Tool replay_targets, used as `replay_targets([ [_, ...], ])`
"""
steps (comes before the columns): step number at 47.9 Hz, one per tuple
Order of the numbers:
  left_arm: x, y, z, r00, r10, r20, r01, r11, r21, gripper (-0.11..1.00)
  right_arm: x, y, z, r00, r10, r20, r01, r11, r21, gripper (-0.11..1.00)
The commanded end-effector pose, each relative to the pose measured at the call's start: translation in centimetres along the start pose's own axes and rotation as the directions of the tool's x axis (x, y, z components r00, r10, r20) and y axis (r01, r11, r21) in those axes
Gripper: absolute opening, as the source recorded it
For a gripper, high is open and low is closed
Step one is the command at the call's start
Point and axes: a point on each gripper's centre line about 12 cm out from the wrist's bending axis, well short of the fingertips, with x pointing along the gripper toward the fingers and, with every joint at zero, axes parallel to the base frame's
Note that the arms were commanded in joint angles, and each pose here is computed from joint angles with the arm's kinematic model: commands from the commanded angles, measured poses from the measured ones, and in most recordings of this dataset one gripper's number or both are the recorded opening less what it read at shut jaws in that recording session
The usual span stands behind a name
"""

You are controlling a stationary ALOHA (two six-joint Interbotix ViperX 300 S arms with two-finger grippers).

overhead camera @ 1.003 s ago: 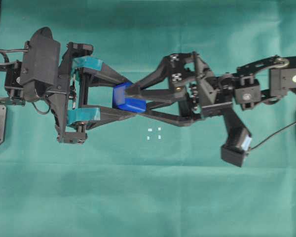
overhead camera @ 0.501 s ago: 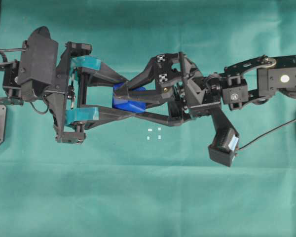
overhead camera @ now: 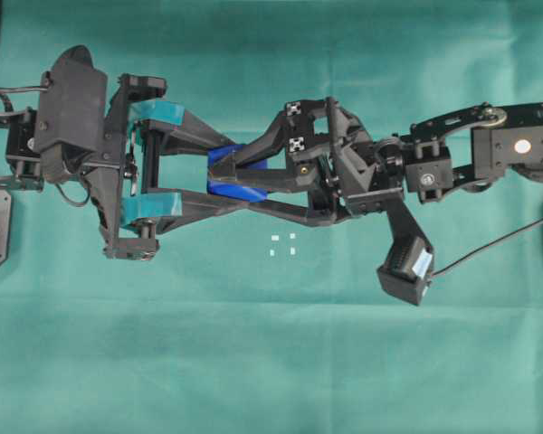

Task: Handover the blue block to the right arm after grasping it with the left arm, then place it in the designated position.
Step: 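Close the right gripper on the blue cube, then open the left gripper and pull the cube away with the right gripper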

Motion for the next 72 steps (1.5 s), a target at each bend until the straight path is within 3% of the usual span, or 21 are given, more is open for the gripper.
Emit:
replay_targets([
  [1, -0.3, -0.1, 1.2, 0.999, -0.004, 0.035, 0.004, 1.000, 0.005, 0.47, -0.2, -1.7, 0.5, 0.999, -0.042, 0.010, 0.042, 0.999, 0.002, 0.60],
  [13, -0.4, -0.1, 1.3, 0.999, -0.003, 0.037, 0.003, 1.000, 0.000, 0.49, -0.3, -1.8, 0.4, 0.999, -0.044, 0.009, 0.044, 0.999, 0.002, 0.60],
  [21, -0.5, -0.1, 1.2, 0.999, -0.004, 0.037, 0.004, 1.000, 0.001, 0.91, -0.6, -1.9, 0.5, 0.999, -0.047, 0.010, 0.047, 0.999, 0.001, 0.60],
  [25, -0.9, -0.1, 1.3, 0.999, -0.003, 0.037, 0.003, 1.000, -0.001, 1.00, -0.9, -1.9, 0.6, 0.999, -0.049, 0.011, 0.049, 0.999, 0.001, 0.60],
  [50, -4.0, -0.1, 1.0, 0.999, -0.003, 0.046, 0.003, 1.000, -0.001, 1.00, -6.3, -1.0, 0.8, 0.999, -0.050, -0.014, 0.050, 0.999, 0.000, 0.60],
  [65, -3.7, 0.5, 1.0, 0.999, 0.017, 0.043, -0.017, 1.000, -0.004, 1.00, -6.7, -0.7, 0.5, 0.999, -0.039, -0.037, 0.039, 0.999, 0.000, 0.60],
  [72, -3.7, 0.5, 1.0, 0.999, 0.017, 0.039, -0.017, 1.000, -0.004, 1.00, -6.7, -0.5, 0.1, 0.997, -0.020, -0.077, 0.025, 0.998, 0.054, 0.60],
])
